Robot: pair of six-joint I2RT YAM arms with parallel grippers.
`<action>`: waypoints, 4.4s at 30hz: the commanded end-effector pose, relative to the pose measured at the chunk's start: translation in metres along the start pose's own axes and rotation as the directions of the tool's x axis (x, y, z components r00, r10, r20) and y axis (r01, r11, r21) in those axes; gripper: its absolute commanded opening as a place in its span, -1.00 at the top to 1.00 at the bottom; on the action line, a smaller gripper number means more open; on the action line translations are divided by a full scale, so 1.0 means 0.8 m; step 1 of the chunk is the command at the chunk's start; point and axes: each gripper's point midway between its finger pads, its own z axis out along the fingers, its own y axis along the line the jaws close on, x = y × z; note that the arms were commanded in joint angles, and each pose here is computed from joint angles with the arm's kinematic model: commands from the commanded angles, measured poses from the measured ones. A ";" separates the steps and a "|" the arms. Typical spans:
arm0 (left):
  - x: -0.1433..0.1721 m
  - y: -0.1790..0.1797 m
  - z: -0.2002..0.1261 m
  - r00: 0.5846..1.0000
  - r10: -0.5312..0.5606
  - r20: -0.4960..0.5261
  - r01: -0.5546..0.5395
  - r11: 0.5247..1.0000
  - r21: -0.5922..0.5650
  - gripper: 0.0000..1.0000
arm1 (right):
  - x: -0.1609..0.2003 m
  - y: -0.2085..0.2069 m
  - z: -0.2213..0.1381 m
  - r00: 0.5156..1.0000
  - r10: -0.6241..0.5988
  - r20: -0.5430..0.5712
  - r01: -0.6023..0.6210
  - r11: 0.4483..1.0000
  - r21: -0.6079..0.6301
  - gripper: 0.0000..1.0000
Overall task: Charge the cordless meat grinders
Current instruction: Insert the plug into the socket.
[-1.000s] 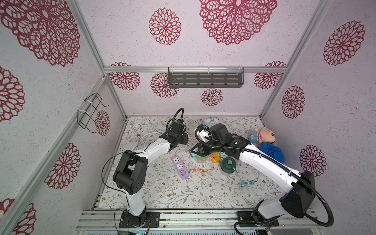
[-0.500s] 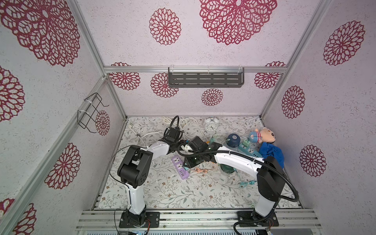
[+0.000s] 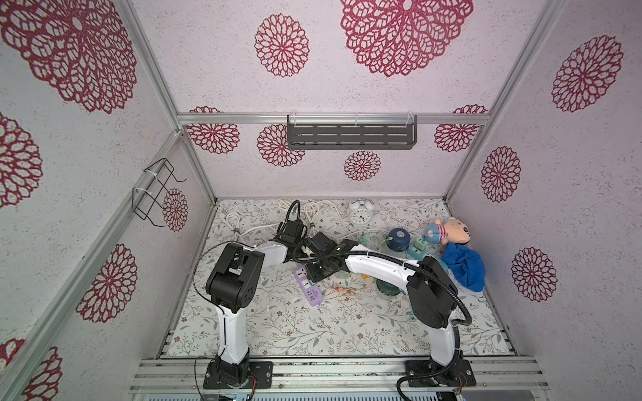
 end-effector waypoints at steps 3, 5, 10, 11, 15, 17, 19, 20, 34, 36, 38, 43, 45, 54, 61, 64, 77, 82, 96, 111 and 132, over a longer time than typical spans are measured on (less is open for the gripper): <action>-0.001 -0.001 0.002 1.000 -0.009 0.011 0.009 1.000 0.023 0.04 | -0.004 0.001 -0.005 1.000 0.004 0.001 -0.004 1.000 0.018 1.00; 0.000 0.000 0.003 1.000 -0.012 0.007 0.012 1.000 0.022 0.03 | -0.001 0.000 -0.002 1.000 0.003 -0.008 -0.003 1.000 0.020 1.00; 0.000 0.002 0.001 1.000 -0.010 0.003 0.010 1.000 0.018 -0.01 | 0.004 0.002 0.005 1.000 -0.012 -0.023 0.013 1.000 0.028 1.00; 0.000 0.002 0.000 1.000 -0.008 0.004 0.008 1.000 0.014 -0.02 | 0.006 0.002 0.007 0.999 -0.015 -0.028 0.016 0.999 0.032 1.00; -0.005 0.006 -0.011 1.000 -0.007 0.018 0.008 1.000 -0.013 -0.13 | 0.009 -0.003 0.016 0.999 -0.026 -0.040 0.029 0.998 0.064 1.00; -0.016 0.008 -0.027 0.999 -0.014 0.041 0.016 0.999 -0.037 -0.28 | 0.011 -0.005 0.020 0.998 -0.034 -0.046 0.038 0.996 0.084 1.00; -0.021 0.013 -0.037 0.999 -0.023 0.043 0.026 0.997 -0.069 -0.38 | 0.013 -0.007 0.024 0.998 -0.037 -0.050 0.041 0.995 0.092 1.00; -0.021 0.017 -0.042 0.999 -0.032 0.034 0.035 0.996 -0.087 -0.42 | 0.014 -0.008 0.026 0.998 -0.037 -0.052 0.042 0.994 0.097 1.00; 0.055 0.101 -0.128 0.988 -0.125 -0.086 0.073 0.889 -0.452 -0.81 | 0.015 -0.009 0.034 0.997 -0.057 -0.047 0.063 0.990 0.130 1.00; 0.074 0.107 -0.134 0.983 -0.153 -0.097 0.092 0.882 -0.462 -0.84 | 0.014 -0.009 0.035 0.997 -0.061 -0.043 0.067 0.989 0.128 1.00; 0.089 0.110 -0.141 0.980 -0.177 -0.089 0.118 0.881 -0.458 -0.87 | 0.014 -0.009 0.035 0.997 -0.063 -0.041 0.068 0.989 0.129 1.00; 0.082 0.109 -0.156 0.982 -0.185 -0.034 0.152 0.890 -0.430 -0.95 | 0.015 -0.007 0.038 0.997 -0.064 -0.044 0.069 0.991 0.116 1.00; 0.073 0.105 -0.161 0.976 -0.213 -0.034 0.182 0.899 -0.398 -0.95 | 0.014 -0.006 0.036 0.997 -0.063 -0.042 0.067 0.991 0.115 1.00; 0.086 0.114 -0.236 0.918 -0.359 0.166 0.393 0.877 -0.275 -0.95 | 0.022 -0.014 0.039 0.996 -0.066 -0.055 0.074 0.987 0.141 1.00; 0.093 0.089 -0.315 0.864 -0.400 0.306 0.449 0.887 -0.108 -0.95 | 0.022 -0.019 0.054 0.997 -0.057 -0.055 0.065 0.985 0.158 1.00; 0.101 0.088 -0.327 0.873 -0.394 0.289 0.442 0.888 -0.124 -0.95 | 0.039 -0.020 0.063 0.996 -0.054 -0.074 0.065 0.985 0.158 1.00; 0.110 0.079 -0.317 0.887 -0.376 0.268 0.419 0.899 -0.127 -0.95 | 0.054 -0.017 0.100 0.989 -0.075 -0.126 0.099 0.977 0.189 1.00; 0.111 0.078 -0.317 0.892 -0.366 0.264 0.408 0.905 -0.124 -0.95 | 0.092 -0.024 0.098 0.989 -0.047 -0.144 0.076 0.976 0.206 1.00; 0.125 0.086 -0.319 0.892 -0.360 0.273 0.405 0.905 -0.133 -0.95 | 0.088 -0.006 0.129 0.975 -0.092 -0.201 0.139 0.962 0.235 1.00; 0.119 0.082 -0.312 0.899 -0.353 0.259 0.395 0.909 -0.131 -0.95 | 0.124 -0.023 0.121 0.970 -0.077 -0.230 0.131 0.964 0.229 1.00; 0.115 0.075 -0.316 0.903 -0.349 0.251 0.386 0.915 -0.116 -0.95 | 0.152 -0.033 0.155 0.960 -0.044 -0.276 0.111 0.967 0.231 1.00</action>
